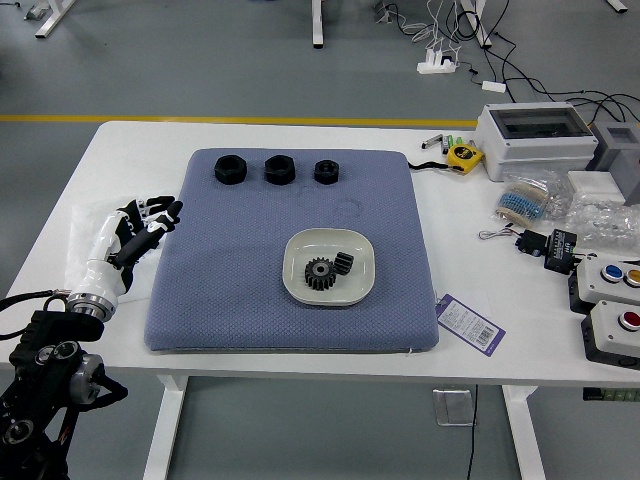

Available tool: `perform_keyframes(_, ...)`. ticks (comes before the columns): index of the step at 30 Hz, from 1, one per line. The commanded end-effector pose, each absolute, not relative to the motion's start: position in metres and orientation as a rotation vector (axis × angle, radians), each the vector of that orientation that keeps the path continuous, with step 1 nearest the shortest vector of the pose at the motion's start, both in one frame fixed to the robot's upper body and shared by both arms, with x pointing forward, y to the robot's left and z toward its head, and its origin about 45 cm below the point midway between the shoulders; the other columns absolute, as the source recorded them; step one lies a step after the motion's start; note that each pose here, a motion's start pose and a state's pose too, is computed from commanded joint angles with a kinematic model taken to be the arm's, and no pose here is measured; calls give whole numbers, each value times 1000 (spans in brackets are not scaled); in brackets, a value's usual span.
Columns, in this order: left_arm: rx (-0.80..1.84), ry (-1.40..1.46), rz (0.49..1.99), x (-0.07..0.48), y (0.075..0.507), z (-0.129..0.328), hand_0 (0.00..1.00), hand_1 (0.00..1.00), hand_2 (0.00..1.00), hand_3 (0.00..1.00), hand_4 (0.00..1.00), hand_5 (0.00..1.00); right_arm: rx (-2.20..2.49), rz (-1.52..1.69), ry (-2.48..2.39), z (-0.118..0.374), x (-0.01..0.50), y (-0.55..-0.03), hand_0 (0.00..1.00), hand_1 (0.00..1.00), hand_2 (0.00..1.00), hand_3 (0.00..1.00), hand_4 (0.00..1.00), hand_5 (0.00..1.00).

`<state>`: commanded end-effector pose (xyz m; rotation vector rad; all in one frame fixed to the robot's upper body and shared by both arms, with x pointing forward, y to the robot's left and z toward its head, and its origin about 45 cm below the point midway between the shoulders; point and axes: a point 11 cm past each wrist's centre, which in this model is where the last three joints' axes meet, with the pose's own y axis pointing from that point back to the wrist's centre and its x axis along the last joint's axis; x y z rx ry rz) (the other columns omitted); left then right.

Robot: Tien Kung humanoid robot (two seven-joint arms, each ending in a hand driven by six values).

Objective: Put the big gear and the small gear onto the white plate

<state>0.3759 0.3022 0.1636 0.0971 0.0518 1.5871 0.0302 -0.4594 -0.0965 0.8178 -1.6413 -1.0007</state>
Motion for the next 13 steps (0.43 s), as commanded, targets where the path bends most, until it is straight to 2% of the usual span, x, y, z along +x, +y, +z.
perform_keyframes(2,99,58,1589,374,302,161,814,756,841,678,852,466,816,-1002,-1637,-97,29,-459,687,659,742,601,809,725)
perform_keyframes(3,100,60,1588,374,302,161,835,805,884,714,848,475,815,-1002,-1636,-97,28,-459,687,659,742,601,809,725)
perform_keyframes(8,103,65,1586,373,302,159,835,805,884,714,848,475,813,-1003,-1631,-97,26,-458,687,659,742,601,809,725)
perform_keyframes(9,103,66,1586,373,302,159,850,834,902,764,849,493,813,-1003,-1630,-97,26,-458,685,659,743,600,809,724)
perform_keyframes(13,101,69,1589,372,302,158,850,834,902,764,849,493,811,-1005,-1627,-98,24,-458,685,659,743,600,809,724)
